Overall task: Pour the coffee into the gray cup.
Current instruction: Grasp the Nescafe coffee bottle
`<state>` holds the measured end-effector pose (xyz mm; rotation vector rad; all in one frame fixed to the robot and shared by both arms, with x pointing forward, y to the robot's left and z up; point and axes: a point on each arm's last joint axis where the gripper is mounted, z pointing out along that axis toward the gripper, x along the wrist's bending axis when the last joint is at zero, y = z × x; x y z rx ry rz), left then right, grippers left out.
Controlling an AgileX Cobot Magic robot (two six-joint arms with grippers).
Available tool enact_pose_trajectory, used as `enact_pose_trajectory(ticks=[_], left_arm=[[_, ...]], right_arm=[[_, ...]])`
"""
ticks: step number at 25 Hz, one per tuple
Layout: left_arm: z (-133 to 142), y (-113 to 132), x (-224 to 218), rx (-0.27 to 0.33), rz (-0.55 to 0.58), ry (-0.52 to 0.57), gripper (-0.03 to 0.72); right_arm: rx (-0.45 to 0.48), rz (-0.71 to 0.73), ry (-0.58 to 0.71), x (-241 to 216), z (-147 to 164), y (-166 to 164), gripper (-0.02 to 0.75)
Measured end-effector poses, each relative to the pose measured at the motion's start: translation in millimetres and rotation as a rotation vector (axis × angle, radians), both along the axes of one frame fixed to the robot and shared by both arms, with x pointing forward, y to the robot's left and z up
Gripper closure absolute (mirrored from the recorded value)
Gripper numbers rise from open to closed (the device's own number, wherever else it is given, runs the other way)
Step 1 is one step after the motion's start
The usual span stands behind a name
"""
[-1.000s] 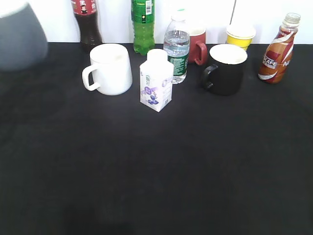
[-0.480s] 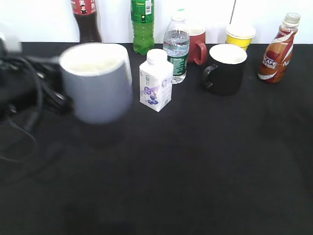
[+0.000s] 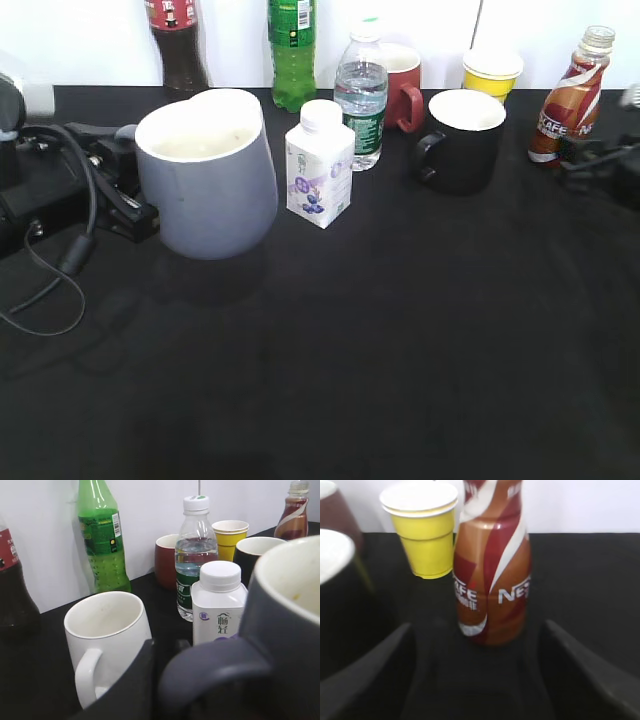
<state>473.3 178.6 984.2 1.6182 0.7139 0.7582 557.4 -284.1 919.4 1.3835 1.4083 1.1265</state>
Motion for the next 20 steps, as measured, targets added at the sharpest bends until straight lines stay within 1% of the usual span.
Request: enact_pose_trajectory(ticks=[2,3,8,11,15,18,20], left_arm=[[0,0,0,-0.001,0.000,0.000,0.624],[0,0,0,-0.001,0.000,0.000,0.624],[1,0,0,-0.008,-0.002,-0.008,0.624],[4,-1,0,-0.033,-0.009,-0.038,0.624],[5,-1,0,-0.033,-0.009,-0.038,0.624],[5,-1,0,-0.033,-0.009,-0.038,0.624],[5,-1,0,-0.033,-0.009,-0.038,0.624]], right_arm=[[0.019,-0.045,0.005,15,-10,-3,0.099],[0.025,-0.060,0.000,21,-14,-4,0.090],[0.028,-0.062,-0.038,54,-26,-2,0.085],[0.028,-0.062,-0.043,69,-35,-2,0.094],[0.028,-0.060,-0.054,91,-49,-1,0.144],[0.024,-0.052,-0.089,95,-56,0,0.195],[0.017,-0.033,-0.104,95,-56,2,0.199]])
